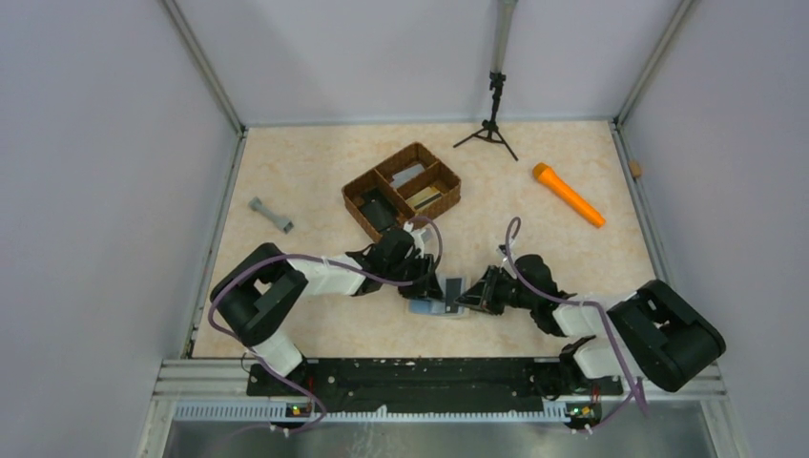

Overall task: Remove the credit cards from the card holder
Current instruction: Pick up the card holder from the center of the board.

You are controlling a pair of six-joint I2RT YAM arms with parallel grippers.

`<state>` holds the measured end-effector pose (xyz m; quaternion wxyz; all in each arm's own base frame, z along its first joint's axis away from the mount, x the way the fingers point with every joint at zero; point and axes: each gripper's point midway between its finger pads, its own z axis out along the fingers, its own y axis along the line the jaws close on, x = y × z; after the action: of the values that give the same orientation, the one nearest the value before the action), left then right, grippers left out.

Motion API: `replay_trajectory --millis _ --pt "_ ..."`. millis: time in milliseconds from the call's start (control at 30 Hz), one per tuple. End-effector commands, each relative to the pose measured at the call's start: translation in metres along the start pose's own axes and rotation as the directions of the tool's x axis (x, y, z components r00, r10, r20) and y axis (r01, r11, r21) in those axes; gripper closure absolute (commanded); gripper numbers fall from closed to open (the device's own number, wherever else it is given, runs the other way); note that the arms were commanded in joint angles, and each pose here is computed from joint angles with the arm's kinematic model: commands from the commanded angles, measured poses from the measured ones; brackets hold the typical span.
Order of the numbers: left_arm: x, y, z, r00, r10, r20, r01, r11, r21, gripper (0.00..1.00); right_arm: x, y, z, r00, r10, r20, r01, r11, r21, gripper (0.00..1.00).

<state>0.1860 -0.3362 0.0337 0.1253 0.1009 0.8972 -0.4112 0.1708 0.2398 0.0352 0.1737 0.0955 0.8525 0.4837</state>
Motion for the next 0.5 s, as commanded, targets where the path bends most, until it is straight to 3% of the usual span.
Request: replay_trajectory --millis 0,100,200,300,467 --pt "-0.008 0.026 -0.023 0.999 0.045 0.023 -0.039 0.975 -0.219 0.6 -0.02 0.023 -0.001 0.995 -0.076 0.059 0.078 0.996 -0.039 0.99" --pt "-0.014 0.051 -0.044 0.997 0.078 0.008 -0.068 0.906 -0.418 0.57 -0.027 0.024 -0.006 0.989 -0.117 0.087 0.117 0.993 0.004 1.0" --pt "-0.016 0.077 -0.07 0.997 0.081 -0.012 -0.072 0.794 -0.603 0.54 -0.032 0.026 -0.011 0.983 -0.151 0.103 0.148 0.988 0.037 1.0" --pt "-0.018 0.083 -0.093 0.997 0.079 -0.002 -0.058 0.715 -0.696 0.53 -0.034 0.024 -0.013 0.979 -0.172 0.105 0.167 0.984 0.062 1.0" --pt "-0.035 0.054 -0.112 0.986 0.13 0.102 -0.035 0.768 -0.64 0.48 -0.034 0.027 -0.012 0.979 -0.181 0.095 0.176 0.983 0.055 1.0"
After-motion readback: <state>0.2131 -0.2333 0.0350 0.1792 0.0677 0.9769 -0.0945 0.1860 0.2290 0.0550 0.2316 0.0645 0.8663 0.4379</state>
